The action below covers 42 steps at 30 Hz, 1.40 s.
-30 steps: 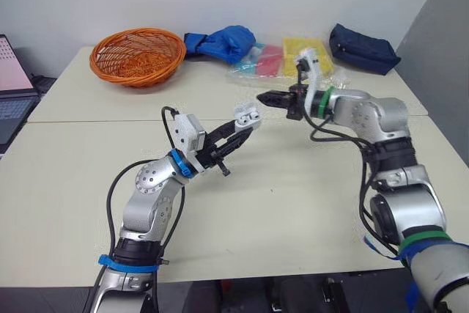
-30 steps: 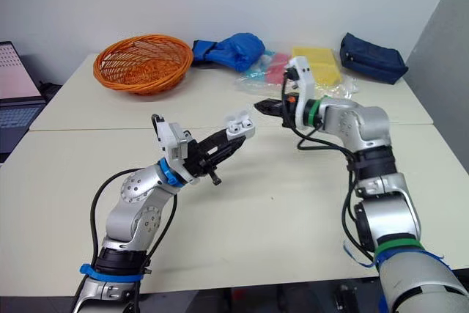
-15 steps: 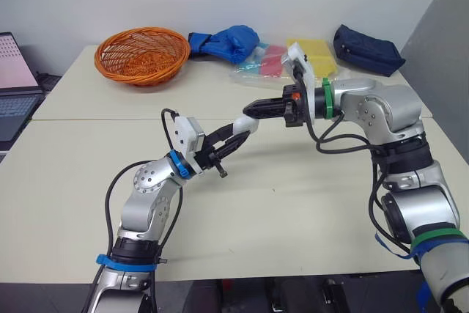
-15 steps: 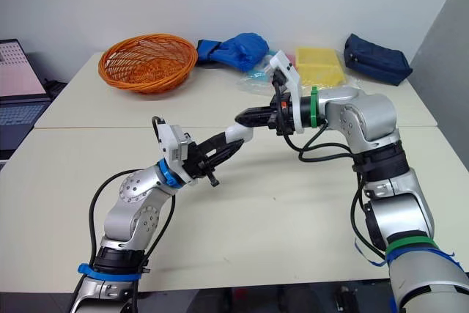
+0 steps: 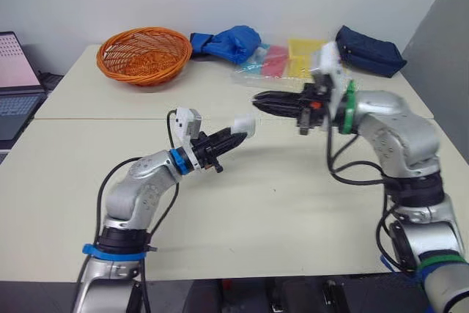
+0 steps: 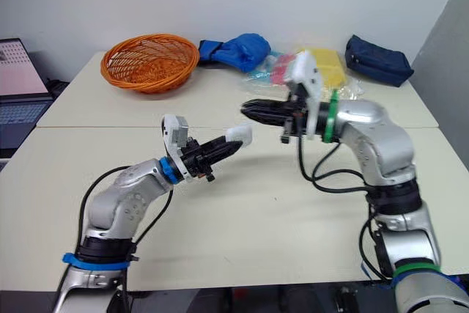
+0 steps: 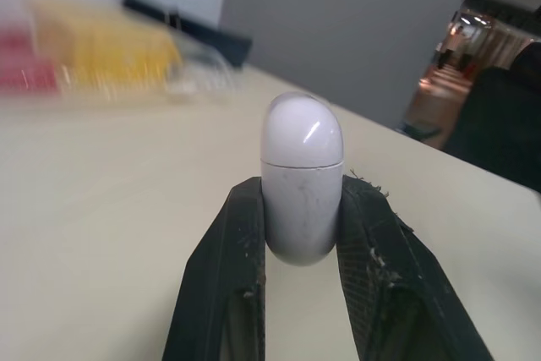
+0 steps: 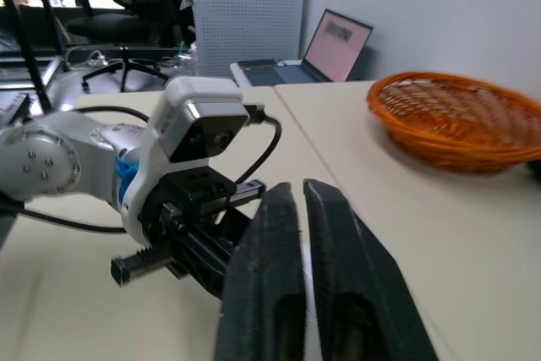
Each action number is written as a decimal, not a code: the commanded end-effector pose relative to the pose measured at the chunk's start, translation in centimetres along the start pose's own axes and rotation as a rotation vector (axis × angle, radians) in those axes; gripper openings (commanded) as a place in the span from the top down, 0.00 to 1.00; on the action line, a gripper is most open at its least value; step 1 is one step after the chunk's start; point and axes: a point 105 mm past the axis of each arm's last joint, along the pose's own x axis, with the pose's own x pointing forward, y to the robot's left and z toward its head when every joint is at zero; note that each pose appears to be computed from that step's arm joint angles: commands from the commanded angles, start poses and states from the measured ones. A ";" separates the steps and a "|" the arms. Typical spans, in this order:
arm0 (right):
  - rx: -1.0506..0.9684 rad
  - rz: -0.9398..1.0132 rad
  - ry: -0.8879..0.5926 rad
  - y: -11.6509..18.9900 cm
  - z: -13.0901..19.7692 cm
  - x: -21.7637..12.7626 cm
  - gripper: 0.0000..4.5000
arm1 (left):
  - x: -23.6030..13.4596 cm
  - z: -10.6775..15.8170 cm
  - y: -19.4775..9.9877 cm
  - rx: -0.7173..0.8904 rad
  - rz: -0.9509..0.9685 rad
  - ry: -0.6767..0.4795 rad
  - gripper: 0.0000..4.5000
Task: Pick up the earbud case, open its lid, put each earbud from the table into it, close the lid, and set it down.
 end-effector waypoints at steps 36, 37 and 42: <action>-0.106 0.070 0.257 1.0 -11.0 -6.6 0.00 | -15.6 -2.2 5.1 -0.090 0.595 0.330 0.00; -0.105 0.069 0.256 1.0 -10.9 -6.7 0.00 | -15.8 -1.7 4.8 0.041 0.564 0.349 0.00; -0.100 0.085 0.244 1.3 -10.4 -6.7 0.00 | -15.6 -0.4 4.0 0.470 0.451 0.381 0.00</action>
